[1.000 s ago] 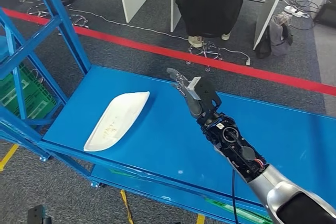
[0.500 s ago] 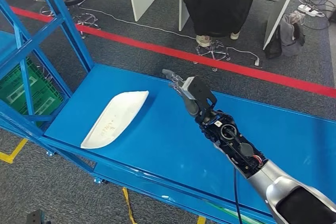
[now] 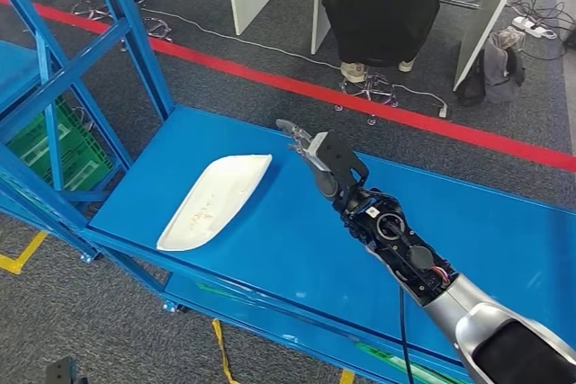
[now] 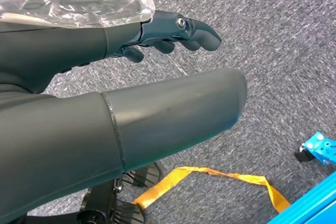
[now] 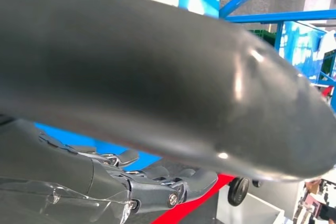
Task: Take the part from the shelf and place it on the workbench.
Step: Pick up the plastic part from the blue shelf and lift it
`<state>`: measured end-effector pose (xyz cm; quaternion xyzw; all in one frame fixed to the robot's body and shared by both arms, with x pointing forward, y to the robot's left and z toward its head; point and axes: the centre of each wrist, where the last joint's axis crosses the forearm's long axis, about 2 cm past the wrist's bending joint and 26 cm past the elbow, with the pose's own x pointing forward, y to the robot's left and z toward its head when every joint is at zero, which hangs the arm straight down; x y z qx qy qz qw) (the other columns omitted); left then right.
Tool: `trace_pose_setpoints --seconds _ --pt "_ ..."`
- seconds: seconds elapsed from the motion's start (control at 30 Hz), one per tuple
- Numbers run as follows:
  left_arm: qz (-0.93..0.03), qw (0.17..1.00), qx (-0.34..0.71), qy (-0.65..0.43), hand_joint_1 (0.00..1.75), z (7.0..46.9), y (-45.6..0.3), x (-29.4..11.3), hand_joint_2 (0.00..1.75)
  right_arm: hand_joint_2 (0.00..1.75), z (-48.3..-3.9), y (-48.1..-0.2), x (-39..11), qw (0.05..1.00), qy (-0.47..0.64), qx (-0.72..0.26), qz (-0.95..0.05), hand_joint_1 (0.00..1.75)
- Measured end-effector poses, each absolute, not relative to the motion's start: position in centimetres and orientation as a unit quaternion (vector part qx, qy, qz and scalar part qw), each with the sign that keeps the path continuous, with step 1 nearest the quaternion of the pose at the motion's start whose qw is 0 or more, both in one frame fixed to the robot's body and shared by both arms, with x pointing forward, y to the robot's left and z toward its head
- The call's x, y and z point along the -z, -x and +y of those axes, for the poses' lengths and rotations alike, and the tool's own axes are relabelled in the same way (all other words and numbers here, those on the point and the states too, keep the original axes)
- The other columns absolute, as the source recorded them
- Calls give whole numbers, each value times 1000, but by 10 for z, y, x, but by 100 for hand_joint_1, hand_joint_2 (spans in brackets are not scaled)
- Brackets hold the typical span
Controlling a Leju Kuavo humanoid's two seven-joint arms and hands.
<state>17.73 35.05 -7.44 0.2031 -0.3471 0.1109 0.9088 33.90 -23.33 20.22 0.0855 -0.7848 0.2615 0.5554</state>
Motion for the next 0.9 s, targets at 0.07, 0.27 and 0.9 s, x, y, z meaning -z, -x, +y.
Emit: trace_pose_setpoints --seconds 0.07,0.27,0.9 --pt "-348 909 -109 -203 0 351 -178 74 0 0 -233 -339 -202 556 -85 -262 -784 0" --pt "-350 909 -106 -203 0 350 -180 73 0 0 -235 -338 -203 555 -82 -264 -785 0" --pt "-352 908 -102 -203 0 351 -184 72 0 0 -238 -335 -198 565 -60 -267 -778 0"
